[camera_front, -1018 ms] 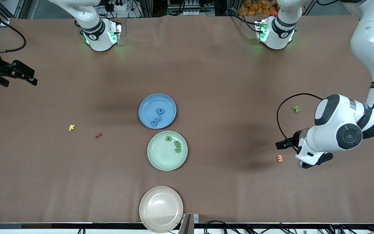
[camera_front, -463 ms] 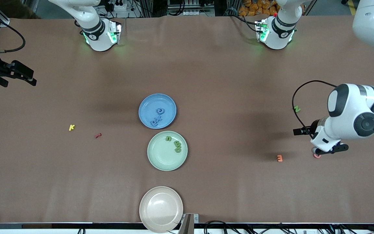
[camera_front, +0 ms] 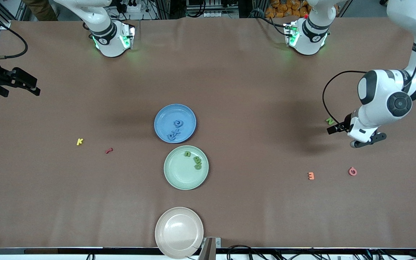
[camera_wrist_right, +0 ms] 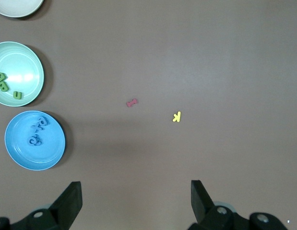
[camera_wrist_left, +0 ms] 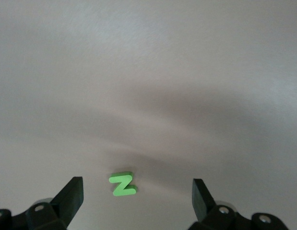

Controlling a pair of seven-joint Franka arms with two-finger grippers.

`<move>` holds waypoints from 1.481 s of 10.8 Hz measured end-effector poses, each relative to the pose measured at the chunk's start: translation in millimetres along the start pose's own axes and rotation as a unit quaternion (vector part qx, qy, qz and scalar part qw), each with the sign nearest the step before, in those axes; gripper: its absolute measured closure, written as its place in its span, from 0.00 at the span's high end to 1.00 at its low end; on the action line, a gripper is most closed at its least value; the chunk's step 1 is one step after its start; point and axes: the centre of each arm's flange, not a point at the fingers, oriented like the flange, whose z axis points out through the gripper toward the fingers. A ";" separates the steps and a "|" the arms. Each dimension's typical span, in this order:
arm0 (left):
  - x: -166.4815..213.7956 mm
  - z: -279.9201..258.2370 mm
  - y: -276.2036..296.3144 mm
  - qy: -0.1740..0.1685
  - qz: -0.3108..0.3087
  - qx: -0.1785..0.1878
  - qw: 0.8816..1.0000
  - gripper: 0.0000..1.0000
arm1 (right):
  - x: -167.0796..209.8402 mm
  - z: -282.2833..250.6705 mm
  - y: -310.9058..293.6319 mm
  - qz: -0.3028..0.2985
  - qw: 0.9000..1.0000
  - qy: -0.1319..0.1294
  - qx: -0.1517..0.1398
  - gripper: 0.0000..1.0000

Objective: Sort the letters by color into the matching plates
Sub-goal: 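Lower the left gripper and grasp the green Z, then carry the green Z over the green plate with the left gripper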

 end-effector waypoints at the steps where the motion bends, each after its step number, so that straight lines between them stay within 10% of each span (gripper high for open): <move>1: -9.2 9.4 -2.8 0.008 -0.032 -0.004 0.999 1.00 | 0.0 0.0 0.0 0.000 1.000 0.000 0.000 1.00; 16: -65.8 95.2 -34.6 0.030 -0.106 -0.032 0.993 1.00 | -0.4 0.2 -1.1 -0.001 1.000 -0.002 0.000 1.00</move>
